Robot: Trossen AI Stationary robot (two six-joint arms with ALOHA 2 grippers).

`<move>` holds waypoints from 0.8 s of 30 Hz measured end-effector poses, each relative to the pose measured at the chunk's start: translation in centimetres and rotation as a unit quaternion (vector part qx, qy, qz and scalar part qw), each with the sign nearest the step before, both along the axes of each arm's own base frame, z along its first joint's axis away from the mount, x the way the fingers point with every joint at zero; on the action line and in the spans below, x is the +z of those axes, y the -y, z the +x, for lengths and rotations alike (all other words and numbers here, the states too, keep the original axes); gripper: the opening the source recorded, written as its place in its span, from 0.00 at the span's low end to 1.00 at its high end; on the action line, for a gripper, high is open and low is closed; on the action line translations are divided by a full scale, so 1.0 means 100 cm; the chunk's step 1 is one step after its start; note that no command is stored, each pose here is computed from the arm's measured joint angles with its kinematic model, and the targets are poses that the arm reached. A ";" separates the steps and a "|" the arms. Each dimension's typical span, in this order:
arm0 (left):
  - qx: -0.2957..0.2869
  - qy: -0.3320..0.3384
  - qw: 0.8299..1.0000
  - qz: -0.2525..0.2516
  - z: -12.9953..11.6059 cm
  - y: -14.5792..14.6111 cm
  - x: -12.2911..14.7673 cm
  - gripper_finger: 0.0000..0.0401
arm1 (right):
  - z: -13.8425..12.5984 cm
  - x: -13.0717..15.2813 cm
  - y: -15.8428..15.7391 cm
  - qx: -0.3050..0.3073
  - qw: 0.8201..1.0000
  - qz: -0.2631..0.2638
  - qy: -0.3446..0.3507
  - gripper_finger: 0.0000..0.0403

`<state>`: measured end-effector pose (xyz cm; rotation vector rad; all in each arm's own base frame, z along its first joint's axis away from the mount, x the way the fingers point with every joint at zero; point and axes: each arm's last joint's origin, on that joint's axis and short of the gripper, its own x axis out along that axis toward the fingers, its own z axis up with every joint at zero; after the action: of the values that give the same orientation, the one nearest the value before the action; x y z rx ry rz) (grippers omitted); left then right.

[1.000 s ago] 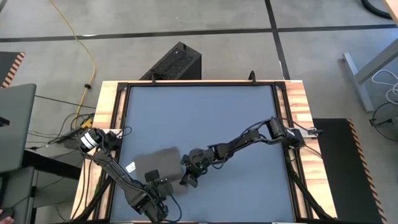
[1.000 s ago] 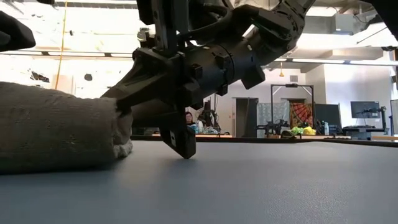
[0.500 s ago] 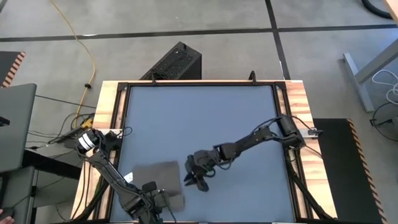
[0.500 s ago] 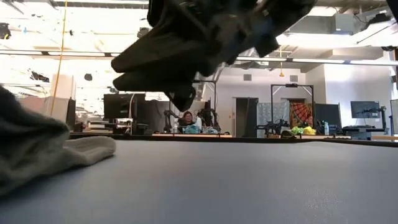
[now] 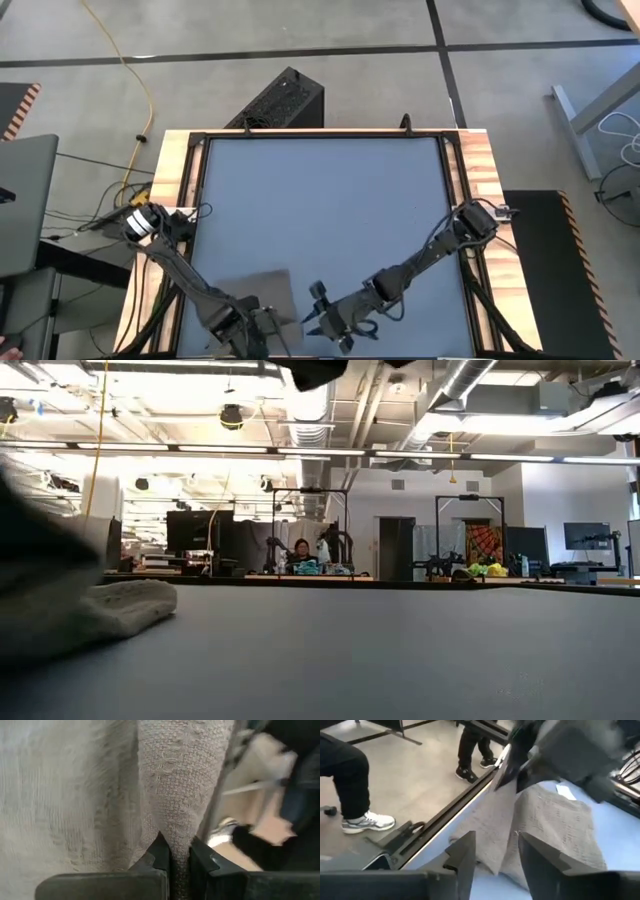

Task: Roll towel into tight, uniform cylinder
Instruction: Roll the gray towel

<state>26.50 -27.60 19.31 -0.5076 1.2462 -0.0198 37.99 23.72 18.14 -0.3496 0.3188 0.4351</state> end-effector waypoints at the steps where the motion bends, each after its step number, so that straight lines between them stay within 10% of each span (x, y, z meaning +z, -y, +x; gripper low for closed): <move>1: -0.004 0.012 1.000 -0.011 0.004 -0.003 0.005 0.03 | 0.000 0.000 0.000 -0.003 1.000 -0.001 0.000 0.45; 10: 0.048 0.074 0.995 -0.048 -0.019 -0.051 0.050 0.03 | 0.002 0.000 0.005 -0.026 1.000 -0.008 0.005 0.61; 24: 0.134 0.092 0.960 -0.230 -0.060 -0.078 -0.015 0.03 | 0.011 0.000 0.019 -0.068 0.998 -0.010 0.006 0.62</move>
<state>20.48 -19.81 17.78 -1.0526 0.9783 -0.1268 39.05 21.81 18.17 -0.3478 0.3326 0.2971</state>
